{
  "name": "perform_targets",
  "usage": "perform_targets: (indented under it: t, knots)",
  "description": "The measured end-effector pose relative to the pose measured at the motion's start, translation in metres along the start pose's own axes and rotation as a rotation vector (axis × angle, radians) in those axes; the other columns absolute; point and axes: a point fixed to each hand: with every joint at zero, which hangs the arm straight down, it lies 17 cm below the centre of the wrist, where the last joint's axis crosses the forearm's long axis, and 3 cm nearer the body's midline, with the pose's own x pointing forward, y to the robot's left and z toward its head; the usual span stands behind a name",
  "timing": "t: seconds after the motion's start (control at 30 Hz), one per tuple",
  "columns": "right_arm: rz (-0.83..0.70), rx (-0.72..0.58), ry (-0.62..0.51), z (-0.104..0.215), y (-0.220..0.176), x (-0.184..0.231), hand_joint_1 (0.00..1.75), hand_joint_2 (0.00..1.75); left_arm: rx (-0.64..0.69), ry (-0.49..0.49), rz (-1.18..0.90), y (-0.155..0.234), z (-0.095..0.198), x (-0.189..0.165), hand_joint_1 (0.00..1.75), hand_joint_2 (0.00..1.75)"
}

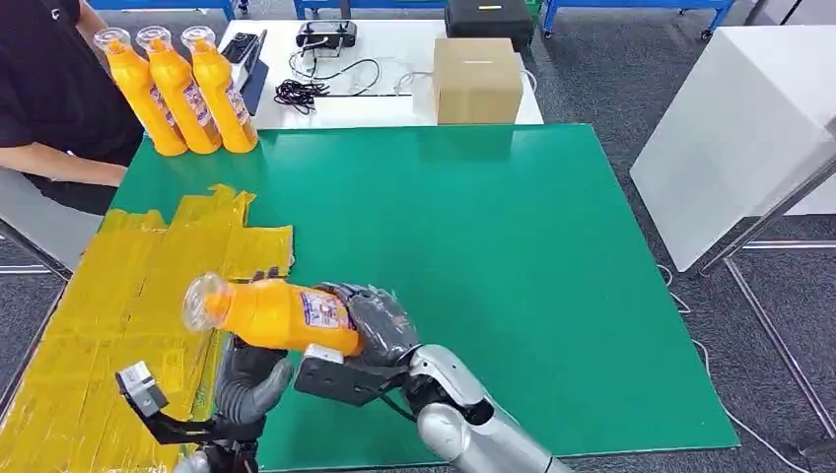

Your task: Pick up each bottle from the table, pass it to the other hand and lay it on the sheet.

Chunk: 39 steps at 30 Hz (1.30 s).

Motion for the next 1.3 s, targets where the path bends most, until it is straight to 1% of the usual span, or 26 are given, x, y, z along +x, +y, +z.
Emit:
perform_targets:
  t: [0.1,0.23,0.5,0.53,0.73,1.03,1.07,1.2,1.23,1.27,1.3]
  knots:
    - [-0.013,0.088,-0.046,0.003,0.023,0.012,1.75,1.75,0.011,-0.005,0.025,0.008,0.003,0.004,0.00,1.75]
    - [-0.030,0.170,-0.113,0.000,0.033,0.032,1.75,1.75,0.014,-0.014,0.035,0.013,0.004,0.007,0.00,1.75]
    - [-0.037,0.224,-0.157,-0.001,0.041,0.049,1.75,1.75,0.045,-0.034,-0.029,0.024,0.004,0.011,0.00,1.75]
    - [-0.038,0.228,-0.161,-0.001,0.042,0.050,1.75,1.75,0.045,-0.036,-0.039,0.025,0.004,0.012,1.75,1.75]
    - [-0.047,0.243,-0.165,0.000,0.044,0.052,1.75,1.75,0.043,-0.045,-0.082,0.025,0.005,0.012,1.75,1.75]
    - [-0.051,0.247,-0.164,0.001,0.046,0.051,1.75,1.75,0.043,-0.053,-0.088,0.026,0.005,0.013,1.75,1.75]
    - [-0.051,0.248,-0.164,0.001,0.046,0.051,1.55,1.75,0.043,-0.055,-0.088,0.026,0.005,0.014,1.75,1.75]
    - [-0.054,0.233,-0.164,0.001,0.044,0.051,1.55,1.75,0.046,-0.061,-0.097,0.026,0.005,0.014,1.75,1.75]
    - [-0.057,0.228,-0.163,0.001,0.044,0.051,0.52,1.75,0.046,-0.063,-0.100,0.026,0.005,0.015,1.75,1.75]
    - [-0.057,0.228,-0.163,0.001,0.045,0.051,0.00,1.75,0.046,-0.063,-0.102,0.026,0.005,0.015,1.75,1.75]
    - [-0.059,0.229,-0.162,0.002,0.045,0.050,0.00,1.75,0.046,-0.062,-0.105,0.026,0.004,0.014,1.75,1.75]
